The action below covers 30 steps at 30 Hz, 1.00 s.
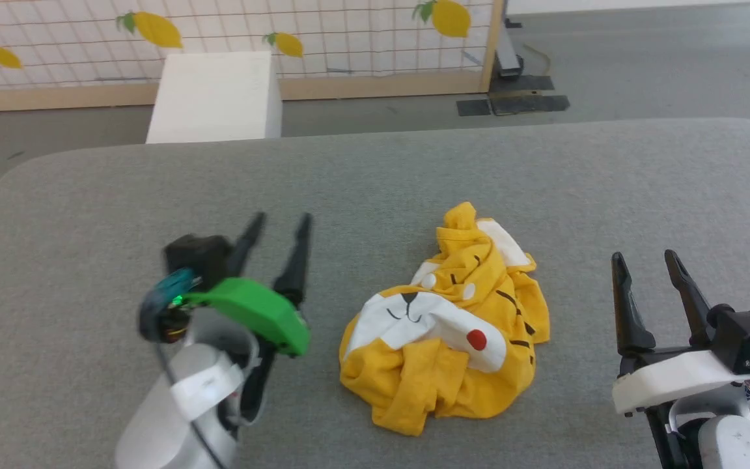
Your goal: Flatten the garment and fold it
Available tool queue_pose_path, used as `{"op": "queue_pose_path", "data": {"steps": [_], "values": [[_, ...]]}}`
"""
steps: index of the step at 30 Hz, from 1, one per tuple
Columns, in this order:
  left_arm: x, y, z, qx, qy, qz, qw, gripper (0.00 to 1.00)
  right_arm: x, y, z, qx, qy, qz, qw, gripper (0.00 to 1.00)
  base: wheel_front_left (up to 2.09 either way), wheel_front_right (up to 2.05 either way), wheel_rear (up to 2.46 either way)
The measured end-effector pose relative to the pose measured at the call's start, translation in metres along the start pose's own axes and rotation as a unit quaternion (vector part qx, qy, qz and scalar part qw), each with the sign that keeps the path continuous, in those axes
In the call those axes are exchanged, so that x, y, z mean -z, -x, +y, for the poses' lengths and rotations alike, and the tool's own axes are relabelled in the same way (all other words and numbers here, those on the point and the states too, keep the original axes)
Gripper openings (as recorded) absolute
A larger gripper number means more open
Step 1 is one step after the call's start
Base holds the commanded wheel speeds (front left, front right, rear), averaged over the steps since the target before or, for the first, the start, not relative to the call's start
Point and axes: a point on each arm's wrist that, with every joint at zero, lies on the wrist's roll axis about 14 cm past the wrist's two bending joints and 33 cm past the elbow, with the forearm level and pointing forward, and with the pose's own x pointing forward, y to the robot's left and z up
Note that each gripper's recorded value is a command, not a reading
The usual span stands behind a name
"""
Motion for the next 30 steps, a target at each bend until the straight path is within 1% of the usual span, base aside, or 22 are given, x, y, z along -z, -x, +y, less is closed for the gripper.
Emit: {"op": "queue_pose_path", "data": {"steps": [3,6,9,11,12,14,17,21,24,27,30], "values": [[-0.023,0.016,0.030,-0.041,-0.020,-0.069,0.997,1.00,-0.001,-0.004,0.008,-0.013,0.002,-0.001,1.000,1.00,0.00,0.00,0.00],[-0.027,0.030,0.049,-0.068,-0.035,-0.087,0.993,1.00,-0.003,-0.008,0.016,-0.025,0.003,0.000,1.000,1.00,0.00,0.00,0.00],[-0.025,0.040,0.061,-0.087,-0.046,-0.087,0.991,1.00,0.002,-0.011,0.023,-0.035,0.006,0.012,0.999,1.00,0.00,0.00,0.00],[-0.030,0.046,0.067,-0.095,-0.055,-0.097,0.989,1.00,0.009,-0.012,0.024,-0.036,0.006,0.033,0.999,1.00,0.00,0.00,0.00],[-0.033,0.048,0.070,-0.099,-0.055,-0.103,0.988,1.00,0.019,-0.013,0.024,-0.035,0.006,0.056,0.998,1.00,0.00,0.00,0.00],[-0.034,0.051,0.074,-0.106,-0.058,-0.107,0.987,1.00,0.036,-0.012,0.023,-0.034,0.008,0.100,0.994,1.00,0.00,0.00,0.00],[-0.025,0.057,0.079,-0.120,-0.049,-0.101,0.986,1.00,0.059,-0.015,0.021,-0.030,0.008,0.164,0.986,1.00,0.00,0.00,0.00],[-0.016,0.059,0.085,-0.132,-0.045,-0.094,0.986,1.00,0.094,-0.019,0.019,-0.025,0.005,0.264,0.964,1.00,0.00,0.00,0.00],[-0.012,0.059,0.090,-0.139,-0.040,-0.092,0.985,1.00,0.119,-0.019,0.025,-0.033,0.004,0.338,0.941,1.00,0.00,0.00,0.00],[-0.007,0.060,0.095,-0.148,-0.033,-0.089,0.984,1.00,0.145,-0.012,0.033,-0.045,0.011,0.414,0.909,1.00,0.00,0.00,0.00],[-0.002,0.062,0.102,-0.158,-0.033,-0.083,0.983,1.00,0.157,-0.011,0.041,-0.057,0.016,0.450,0.891,1.00,0.00,0.00,0.00]]}}
